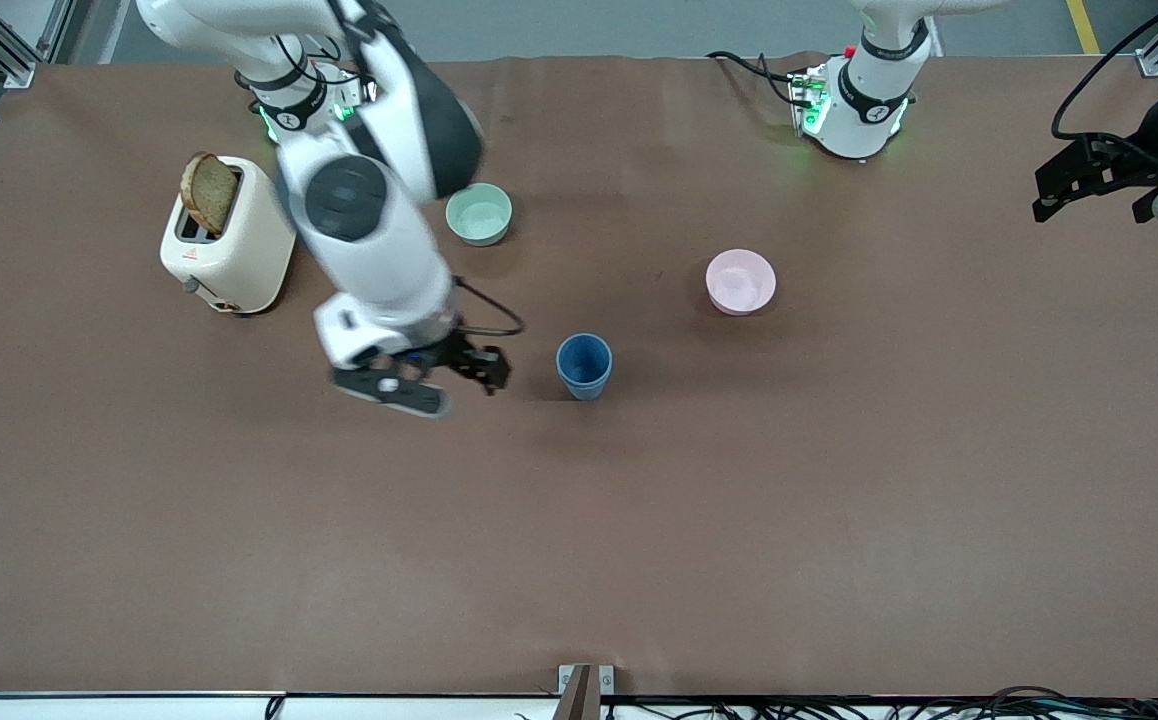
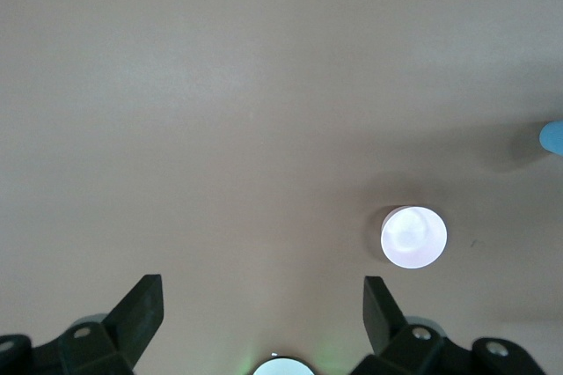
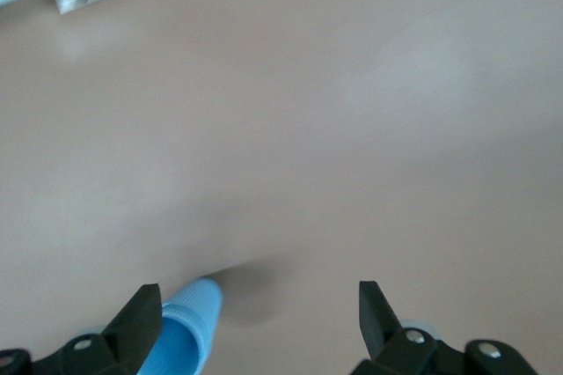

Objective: Stack blue cups with both arms

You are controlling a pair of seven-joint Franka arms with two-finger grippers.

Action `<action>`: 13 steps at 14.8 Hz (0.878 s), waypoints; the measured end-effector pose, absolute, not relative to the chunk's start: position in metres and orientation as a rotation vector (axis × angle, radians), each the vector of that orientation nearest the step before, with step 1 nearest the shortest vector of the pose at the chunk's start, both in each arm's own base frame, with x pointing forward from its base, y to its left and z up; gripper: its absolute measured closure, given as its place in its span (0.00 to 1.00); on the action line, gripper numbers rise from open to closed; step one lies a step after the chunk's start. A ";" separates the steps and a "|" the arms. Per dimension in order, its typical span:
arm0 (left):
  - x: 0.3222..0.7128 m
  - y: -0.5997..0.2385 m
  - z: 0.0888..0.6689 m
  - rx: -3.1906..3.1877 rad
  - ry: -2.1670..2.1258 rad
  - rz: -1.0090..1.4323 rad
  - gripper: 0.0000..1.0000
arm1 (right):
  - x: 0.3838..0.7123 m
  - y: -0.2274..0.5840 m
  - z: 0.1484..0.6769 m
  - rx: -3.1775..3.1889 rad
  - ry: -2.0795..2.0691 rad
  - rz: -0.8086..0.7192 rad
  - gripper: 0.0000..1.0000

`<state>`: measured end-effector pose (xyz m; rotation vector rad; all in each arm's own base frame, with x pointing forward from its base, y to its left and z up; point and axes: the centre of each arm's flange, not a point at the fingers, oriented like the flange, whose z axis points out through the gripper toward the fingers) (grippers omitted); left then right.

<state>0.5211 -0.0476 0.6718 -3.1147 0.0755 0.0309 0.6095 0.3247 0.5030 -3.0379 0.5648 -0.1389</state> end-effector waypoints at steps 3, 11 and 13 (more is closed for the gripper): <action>0.521 -0.047 0.672 -3.115 0.075 0.031 0.00 | 0.615 0.250 0.540 -3.086 0.687 -0.116 0.00; 0.522 -0.050 0.670 -3.114 0.084 0.025 0.00 | 0.602 -0.005 0.624 -3.102 0.574 -0.026 0.00; 0.521 -0.053 0.667 -3.113 0.095 0.028 0.00 | 0.582 -0.040 0.639 -3.126 0.426 0.027 0.00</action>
